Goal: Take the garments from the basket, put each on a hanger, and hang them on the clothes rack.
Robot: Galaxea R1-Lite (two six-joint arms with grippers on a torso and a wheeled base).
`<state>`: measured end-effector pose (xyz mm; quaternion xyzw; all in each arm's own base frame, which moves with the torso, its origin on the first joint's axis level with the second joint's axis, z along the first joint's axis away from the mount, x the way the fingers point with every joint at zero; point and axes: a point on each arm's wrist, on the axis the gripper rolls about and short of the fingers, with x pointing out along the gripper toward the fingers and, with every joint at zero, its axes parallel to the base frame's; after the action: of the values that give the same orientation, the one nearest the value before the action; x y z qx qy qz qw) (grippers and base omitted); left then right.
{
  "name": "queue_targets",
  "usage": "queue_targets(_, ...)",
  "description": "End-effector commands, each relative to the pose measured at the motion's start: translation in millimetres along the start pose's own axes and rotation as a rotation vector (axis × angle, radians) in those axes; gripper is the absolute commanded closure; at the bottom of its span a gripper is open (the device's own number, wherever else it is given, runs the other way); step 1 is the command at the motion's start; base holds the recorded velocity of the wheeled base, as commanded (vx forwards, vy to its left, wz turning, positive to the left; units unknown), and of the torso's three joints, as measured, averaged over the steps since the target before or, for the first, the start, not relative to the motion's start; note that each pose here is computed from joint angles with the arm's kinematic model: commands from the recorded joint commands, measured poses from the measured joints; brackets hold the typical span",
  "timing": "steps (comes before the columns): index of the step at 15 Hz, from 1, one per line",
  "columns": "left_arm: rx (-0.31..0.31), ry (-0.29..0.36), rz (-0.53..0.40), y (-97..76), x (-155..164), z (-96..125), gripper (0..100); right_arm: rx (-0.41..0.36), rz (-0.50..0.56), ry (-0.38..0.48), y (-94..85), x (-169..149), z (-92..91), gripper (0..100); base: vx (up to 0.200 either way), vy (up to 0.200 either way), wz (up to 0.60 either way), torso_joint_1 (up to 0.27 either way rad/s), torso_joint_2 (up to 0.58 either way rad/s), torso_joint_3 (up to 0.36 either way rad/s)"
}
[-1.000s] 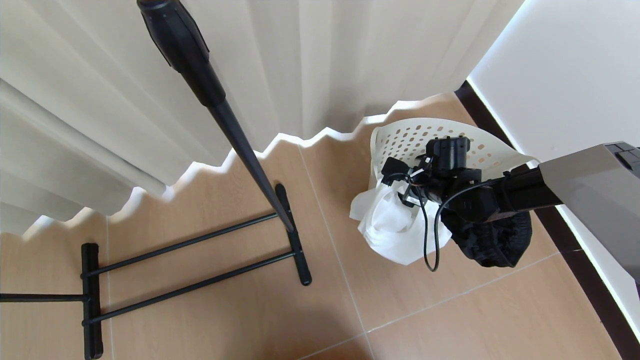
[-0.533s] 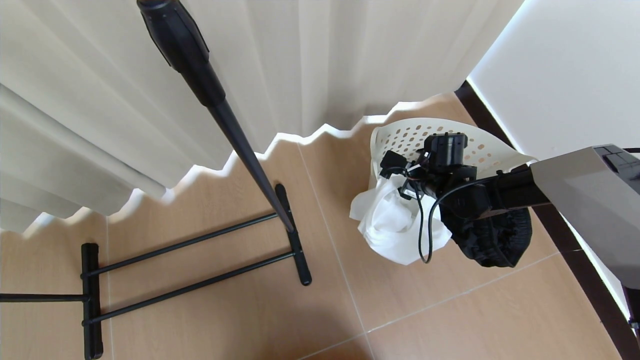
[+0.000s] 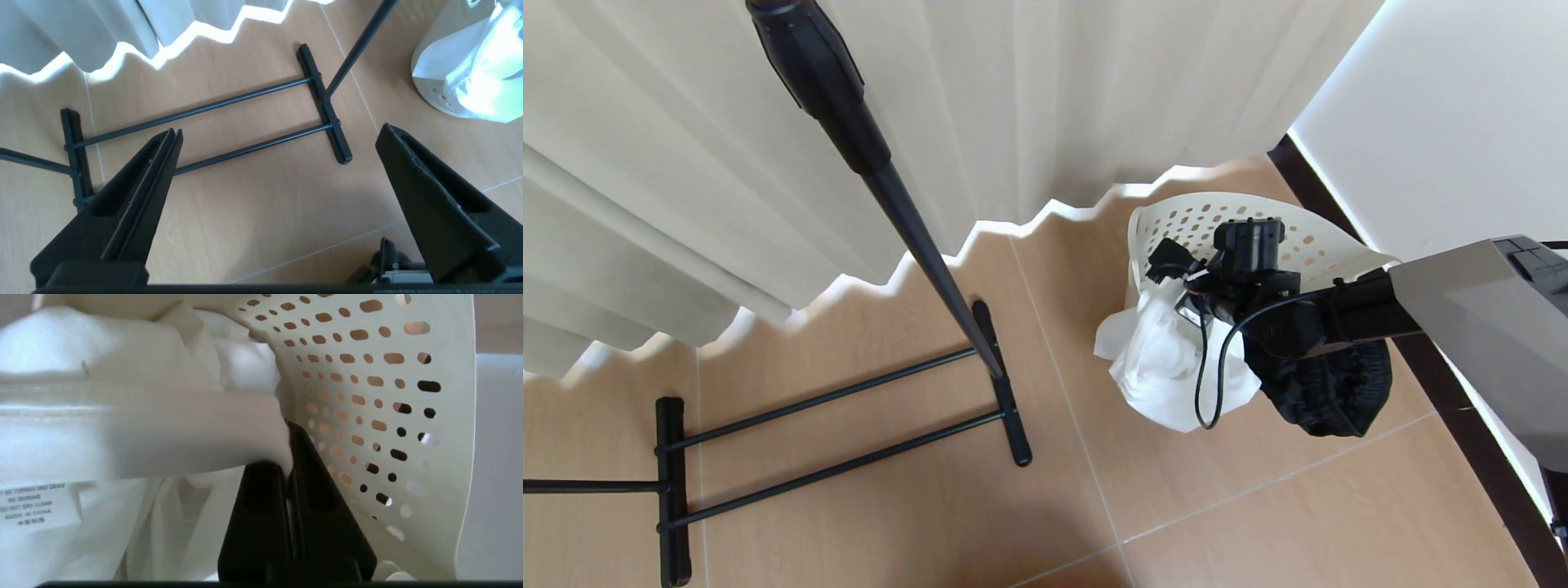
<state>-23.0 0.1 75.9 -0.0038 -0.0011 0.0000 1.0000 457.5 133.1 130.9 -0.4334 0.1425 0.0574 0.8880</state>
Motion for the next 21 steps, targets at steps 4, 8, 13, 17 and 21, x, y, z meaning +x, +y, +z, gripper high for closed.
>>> queue_targets(4,-0.002,0.001,0.000,0.0,0.0,0.0,0,0.191,0.026,-0.059,-30.7,-104.5,14.5,100,0.000,0.000,0.00,0.000,0.00,0.000)
queue_targets(8,-0.003,0.001,0.000,0.0,0.0,0.0,0,0.353,0.122,-0.201,-29.0,-233.0,11.9,100,0.000,0.000,0.00,0.000,0.00,0.000)
queue_targets(13,-0.002,0.001,-0.003,-0.1,-0.1,0.2,0,0.473,0.331,-0.304,-8.7,-299.2,-21.7,100,0.000,0.000,0.00,0.000,0.00,0.000)
queue_targets(17,-0.003,-0.001,-0.002,0.0,-0.1,0.4,0,0.482,0.335,-0.343,-8.8,-297.9,-19.7,100,0.000,0.000,0.00,-0.001,0.00,0.107)
queue_targets(21,-0.003,0.001,-0.002,0.0,-0.1,0.2,0,0.486,0.326,-0.354,-7.9,-297.0,-20.6,100,0.000,0.000,0.00,0.002,0.00,0.196)
